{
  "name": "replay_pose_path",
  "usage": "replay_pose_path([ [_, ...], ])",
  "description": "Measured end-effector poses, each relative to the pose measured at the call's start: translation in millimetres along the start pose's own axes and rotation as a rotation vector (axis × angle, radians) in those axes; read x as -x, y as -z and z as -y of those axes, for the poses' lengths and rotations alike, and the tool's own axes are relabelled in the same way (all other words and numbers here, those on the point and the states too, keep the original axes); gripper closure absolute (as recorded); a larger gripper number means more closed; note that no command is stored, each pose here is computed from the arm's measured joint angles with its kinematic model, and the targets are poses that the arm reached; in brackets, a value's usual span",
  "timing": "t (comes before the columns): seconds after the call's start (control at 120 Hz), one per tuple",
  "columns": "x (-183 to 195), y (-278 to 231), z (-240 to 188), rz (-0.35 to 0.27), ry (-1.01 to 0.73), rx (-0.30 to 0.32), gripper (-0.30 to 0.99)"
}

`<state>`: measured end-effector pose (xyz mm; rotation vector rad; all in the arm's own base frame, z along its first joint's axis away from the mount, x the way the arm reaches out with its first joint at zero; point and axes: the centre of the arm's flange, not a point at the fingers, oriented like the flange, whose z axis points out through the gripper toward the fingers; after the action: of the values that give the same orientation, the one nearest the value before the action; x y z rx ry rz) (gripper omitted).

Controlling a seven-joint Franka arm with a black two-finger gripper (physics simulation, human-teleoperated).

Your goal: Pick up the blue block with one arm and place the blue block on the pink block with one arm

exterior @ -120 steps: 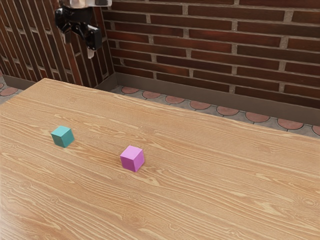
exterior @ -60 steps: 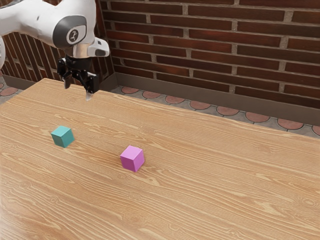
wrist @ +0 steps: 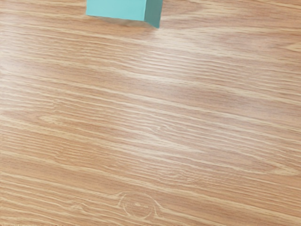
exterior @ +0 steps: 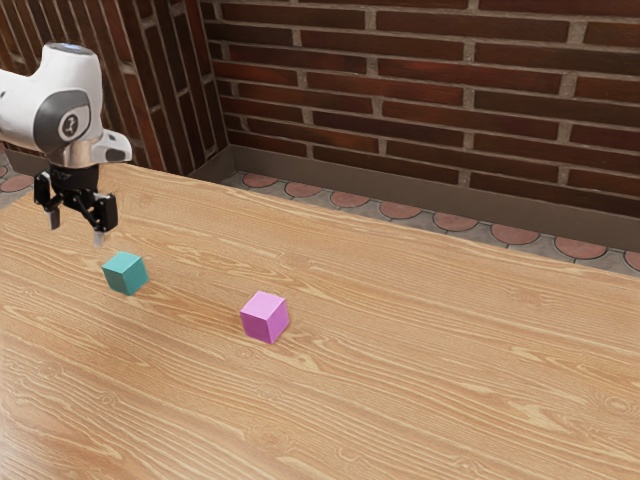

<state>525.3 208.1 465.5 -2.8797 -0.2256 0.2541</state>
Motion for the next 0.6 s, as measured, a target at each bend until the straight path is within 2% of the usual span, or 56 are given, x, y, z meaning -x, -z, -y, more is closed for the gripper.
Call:
replay_pose_path([
  [0.15,0,-17,22,-0.013,-0.009,-0.003,0.00],
  [0.367,0,-63,68,0.031,0.011,-0.010,0.00],
  [0.6,-21,-102,82,0.060,-0.013,-0.008,0.00],
])
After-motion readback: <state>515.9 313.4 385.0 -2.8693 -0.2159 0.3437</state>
